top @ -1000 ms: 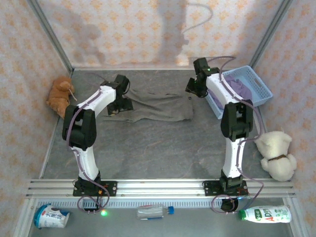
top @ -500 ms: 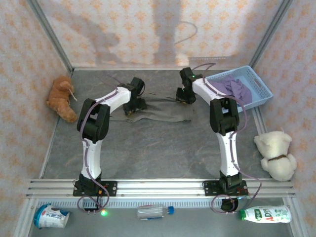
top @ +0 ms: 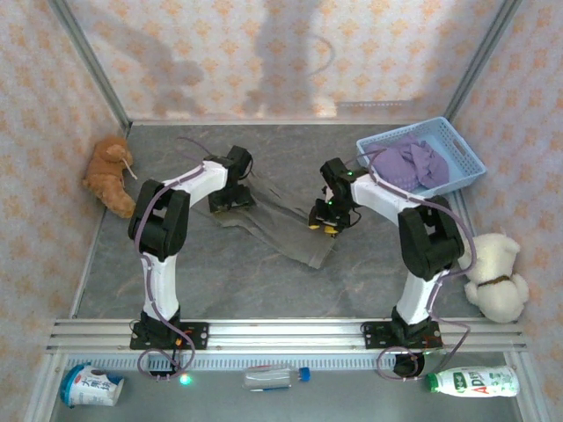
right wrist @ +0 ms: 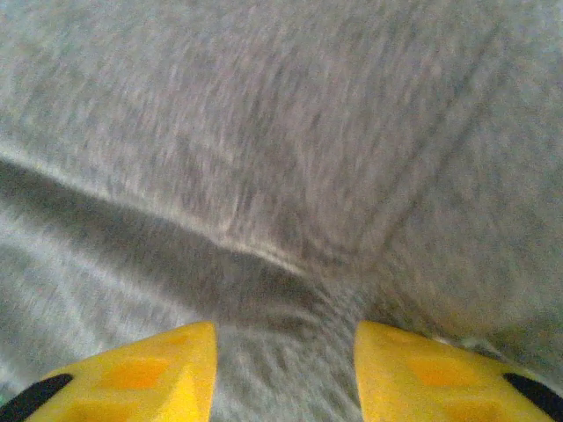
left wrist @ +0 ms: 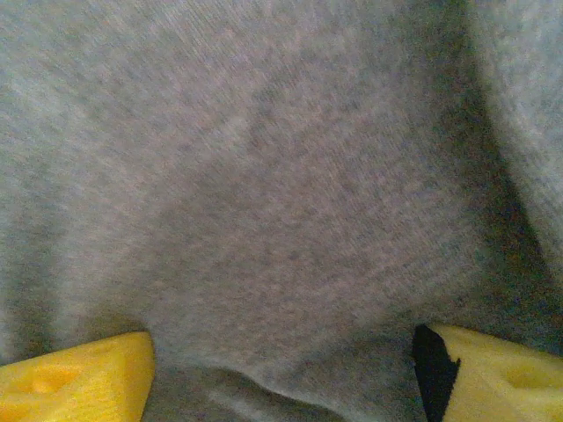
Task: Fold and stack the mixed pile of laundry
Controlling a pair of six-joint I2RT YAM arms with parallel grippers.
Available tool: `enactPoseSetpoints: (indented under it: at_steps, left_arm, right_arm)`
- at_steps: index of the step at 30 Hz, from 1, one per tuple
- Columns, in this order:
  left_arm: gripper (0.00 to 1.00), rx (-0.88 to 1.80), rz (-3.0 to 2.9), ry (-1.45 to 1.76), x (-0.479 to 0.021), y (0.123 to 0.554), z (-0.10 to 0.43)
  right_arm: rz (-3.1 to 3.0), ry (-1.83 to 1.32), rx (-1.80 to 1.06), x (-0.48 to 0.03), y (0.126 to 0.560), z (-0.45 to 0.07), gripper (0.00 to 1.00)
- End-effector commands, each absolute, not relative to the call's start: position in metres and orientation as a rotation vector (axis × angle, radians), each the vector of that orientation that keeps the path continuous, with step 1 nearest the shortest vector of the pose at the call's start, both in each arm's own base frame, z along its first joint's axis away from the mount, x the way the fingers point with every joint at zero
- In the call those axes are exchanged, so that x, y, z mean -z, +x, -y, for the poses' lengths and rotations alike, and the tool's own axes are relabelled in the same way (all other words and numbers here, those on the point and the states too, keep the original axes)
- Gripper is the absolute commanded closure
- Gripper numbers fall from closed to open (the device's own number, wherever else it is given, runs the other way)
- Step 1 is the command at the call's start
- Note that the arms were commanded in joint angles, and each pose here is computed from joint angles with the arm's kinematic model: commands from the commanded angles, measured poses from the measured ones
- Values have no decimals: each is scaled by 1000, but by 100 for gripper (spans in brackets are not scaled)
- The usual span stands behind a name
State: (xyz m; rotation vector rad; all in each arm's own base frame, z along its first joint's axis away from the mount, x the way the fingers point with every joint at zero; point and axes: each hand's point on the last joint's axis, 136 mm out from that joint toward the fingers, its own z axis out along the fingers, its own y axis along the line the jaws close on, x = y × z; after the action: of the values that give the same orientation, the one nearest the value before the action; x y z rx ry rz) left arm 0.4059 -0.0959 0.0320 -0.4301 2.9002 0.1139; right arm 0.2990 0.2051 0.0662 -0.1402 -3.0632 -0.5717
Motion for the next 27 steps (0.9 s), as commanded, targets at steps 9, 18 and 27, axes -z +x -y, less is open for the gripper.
enactPoseSetpoints:
  at_steps: [9, 18, 27]
  left_arm:
    - [19, -215, -2921, -265, -68, 404, 75]
    - [19, -280, -2977, -406, -26, 383, 64]
    - [22, -481, -3040, -396, -15, 363, 39]
  right_arm:
    - [3204, 242, 393, -97, 353, -176, 47]
    - [3143, 137, 395, -49, 337, -176, 44]
    - [3208, -122, -37, -27, 345, -123, 66]
